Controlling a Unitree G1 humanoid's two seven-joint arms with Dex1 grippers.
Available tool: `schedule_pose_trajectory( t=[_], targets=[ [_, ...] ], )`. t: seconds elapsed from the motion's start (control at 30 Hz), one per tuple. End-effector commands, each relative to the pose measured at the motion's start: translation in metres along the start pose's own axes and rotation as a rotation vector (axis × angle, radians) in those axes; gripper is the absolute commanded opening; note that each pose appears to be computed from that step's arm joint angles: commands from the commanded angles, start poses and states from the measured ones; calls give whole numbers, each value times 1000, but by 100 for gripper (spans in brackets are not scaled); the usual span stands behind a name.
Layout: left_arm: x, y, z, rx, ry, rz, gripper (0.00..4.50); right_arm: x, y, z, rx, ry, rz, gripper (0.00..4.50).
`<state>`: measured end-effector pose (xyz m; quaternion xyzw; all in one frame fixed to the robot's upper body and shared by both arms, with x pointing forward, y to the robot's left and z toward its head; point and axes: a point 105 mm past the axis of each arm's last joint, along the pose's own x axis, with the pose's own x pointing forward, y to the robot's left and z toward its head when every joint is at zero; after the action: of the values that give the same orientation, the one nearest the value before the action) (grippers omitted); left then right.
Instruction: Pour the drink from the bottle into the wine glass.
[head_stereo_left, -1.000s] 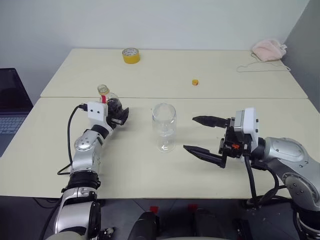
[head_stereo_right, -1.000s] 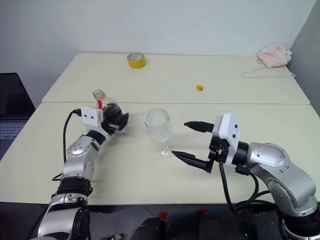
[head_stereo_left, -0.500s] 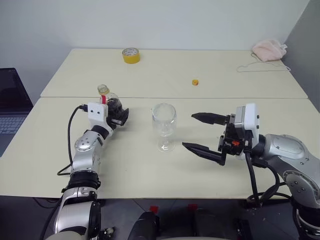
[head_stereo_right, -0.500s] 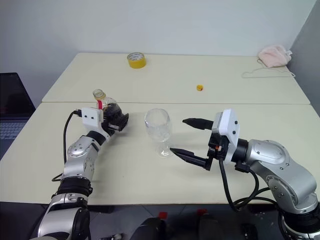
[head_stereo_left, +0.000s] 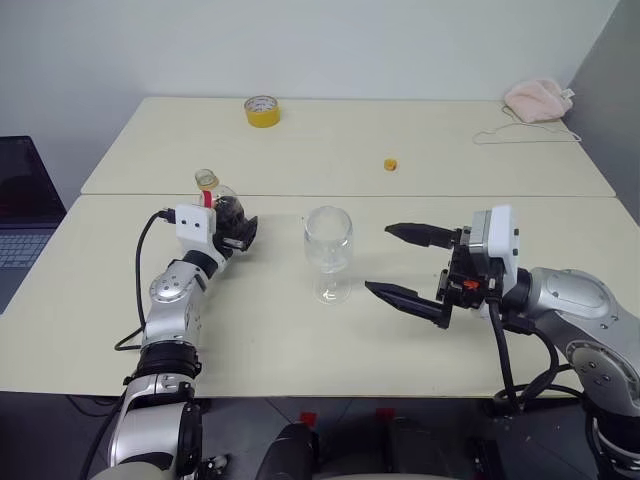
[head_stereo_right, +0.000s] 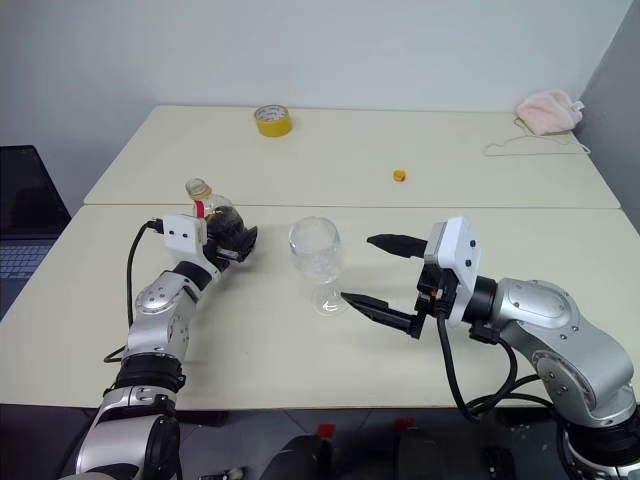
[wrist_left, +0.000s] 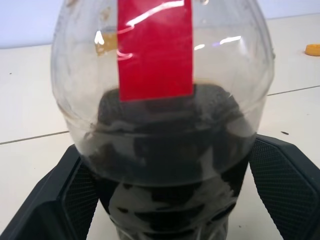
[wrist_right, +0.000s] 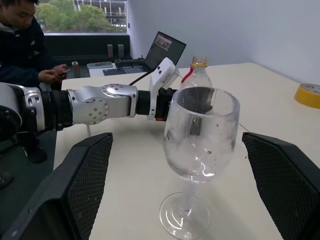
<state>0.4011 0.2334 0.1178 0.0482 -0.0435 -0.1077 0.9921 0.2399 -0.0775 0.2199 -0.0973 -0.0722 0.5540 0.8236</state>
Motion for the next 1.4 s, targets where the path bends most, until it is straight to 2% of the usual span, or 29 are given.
schedule_pose_trajectory(
  t=[0.03,0.4,1.03,1.13,1.3,1.4],
  targets=[
    [5,0,17,22,-57,1,450,-1,2,17,-51,-44,3,445],
    [7,3,19,23,-59,18,450,5,-2,35,-53,-56,23,445],
    [5,5,18,16,-60,16,450,10,-4,43,-46,-55,43,445],
    [6,6,18,14,-60,16,389,11,-4,43,-47,-56,43,450],
    [5,6,18,8,-62,15,224,11,-4,44,-46,-60,42,450],
    [4,7,18,5,-64,17,160,11,-4,44,-47,-63,39,450]
  ],
)
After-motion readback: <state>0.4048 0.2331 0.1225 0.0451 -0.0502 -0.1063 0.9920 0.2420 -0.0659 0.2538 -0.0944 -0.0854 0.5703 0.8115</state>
